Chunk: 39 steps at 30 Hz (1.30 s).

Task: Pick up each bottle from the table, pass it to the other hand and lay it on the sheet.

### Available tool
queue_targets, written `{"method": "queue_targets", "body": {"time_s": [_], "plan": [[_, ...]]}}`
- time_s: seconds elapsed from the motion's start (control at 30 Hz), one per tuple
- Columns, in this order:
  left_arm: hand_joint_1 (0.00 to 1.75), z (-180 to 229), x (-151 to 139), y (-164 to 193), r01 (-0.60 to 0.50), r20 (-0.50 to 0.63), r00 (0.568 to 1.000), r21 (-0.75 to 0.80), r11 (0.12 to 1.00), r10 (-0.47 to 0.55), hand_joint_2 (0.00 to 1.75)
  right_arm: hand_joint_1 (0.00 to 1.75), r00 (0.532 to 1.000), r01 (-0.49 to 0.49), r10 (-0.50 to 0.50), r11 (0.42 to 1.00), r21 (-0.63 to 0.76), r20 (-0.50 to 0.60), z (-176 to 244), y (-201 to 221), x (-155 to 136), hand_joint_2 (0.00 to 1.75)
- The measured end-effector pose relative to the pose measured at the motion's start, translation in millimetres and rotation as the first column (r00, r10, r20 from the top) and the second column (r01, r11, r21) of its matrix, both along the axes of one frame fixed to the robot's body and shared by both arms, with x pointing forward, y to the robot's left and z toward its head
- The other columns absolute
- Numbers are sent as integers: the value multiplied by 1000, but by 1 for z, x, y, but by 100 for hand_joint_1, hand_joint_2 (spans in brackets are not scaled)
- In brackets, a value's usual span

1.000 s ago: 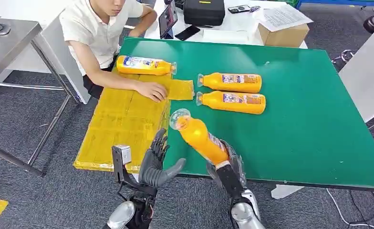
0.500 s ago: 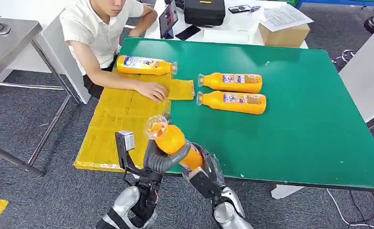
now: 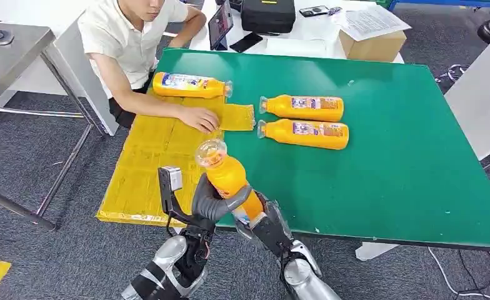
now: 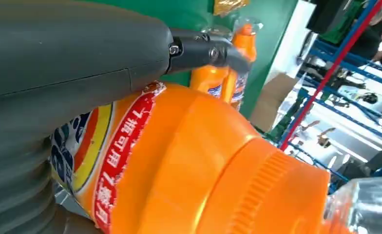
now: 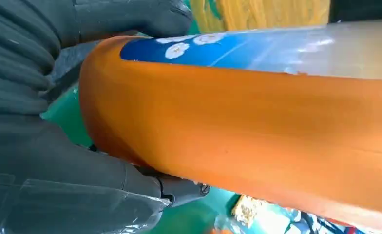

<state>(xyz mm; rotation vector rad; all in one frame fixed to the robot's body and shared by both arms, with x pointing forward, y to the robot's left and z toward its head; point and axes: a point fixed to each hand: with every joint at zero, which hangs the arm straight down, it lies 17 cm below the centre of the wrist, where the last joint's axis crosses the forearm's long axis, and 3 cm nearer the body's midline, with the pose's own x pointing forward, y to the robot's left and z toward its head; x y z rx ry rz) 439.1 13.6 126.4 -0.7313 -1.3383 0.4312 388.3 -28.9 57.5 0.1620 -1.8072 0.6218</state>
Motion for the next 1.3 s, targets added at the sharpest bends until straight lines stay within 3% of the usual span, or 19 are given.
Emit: {"method": "queue_targets", "body": {"time_s": [0.03, 0.37, 0.4, 0.43, 0.47, 0.73, 0.9, 1.0, 1.13, 1.3], "plan": [[175, 1, 0, 0, -1, 4, 1000, 0, 1000, 1, 175, 19, 1000, 0, 0, 1000, 4, -3, 0, 0, 0, 175], [175, 9, -8, 7, -12, 31, 999, -40, 999, 13, 175, 19, 1000, -6, 6, 1000, 28, -20, -2, -2, -11, 175], [175, 10, -8, 7, -13, 31, 999, -41, 999, 14, 175, 0, 1000, -7, 7, 1000, 29, -20, -2, -2, -11, 175], [175, 10, -8, 7, -13, 32, 999, -42, 999, 15, 175, 0, 1000, -7, 8, 1000, 29, -19, -2, -2, -12, 175], [175, 10, -9, 7, -14, 33, 999, -43, 999, 15, 175, 0, 1000, -8, 8, 1000, 30, -18, -1, -2, -12, 0], [175, 12, -12, 12, -30, 65, 997, -16, 999, 31, 175, 0, 998, 46, -43, 997, 54, -41, -7, -12, -20, 0], [175, 9, -12, 30, -76, 83, 994, 23, 997, 73, 175, 0, 973, 212, -204, 974, 79, -105, -30, -57, -23, 0], [175, 9, -13, 54, -171, 182, 974, 173, 970, 139, 175, 0, 935, 351, -342, 930, 108, -96, -31, -98, -21, 0], [175, 27, -11, 90, -417, 439, 878, 499, 760, 193, 175, 0, 831, 545, -555, 819, 180, 12, 8, -152, -19, 0], [175, 28, 0, 104, -426, 451, 872, 508, 748, 191, 175, 0, 628, 712, -764, 642, 284, 151, 76, -223, -15, 0]]}}
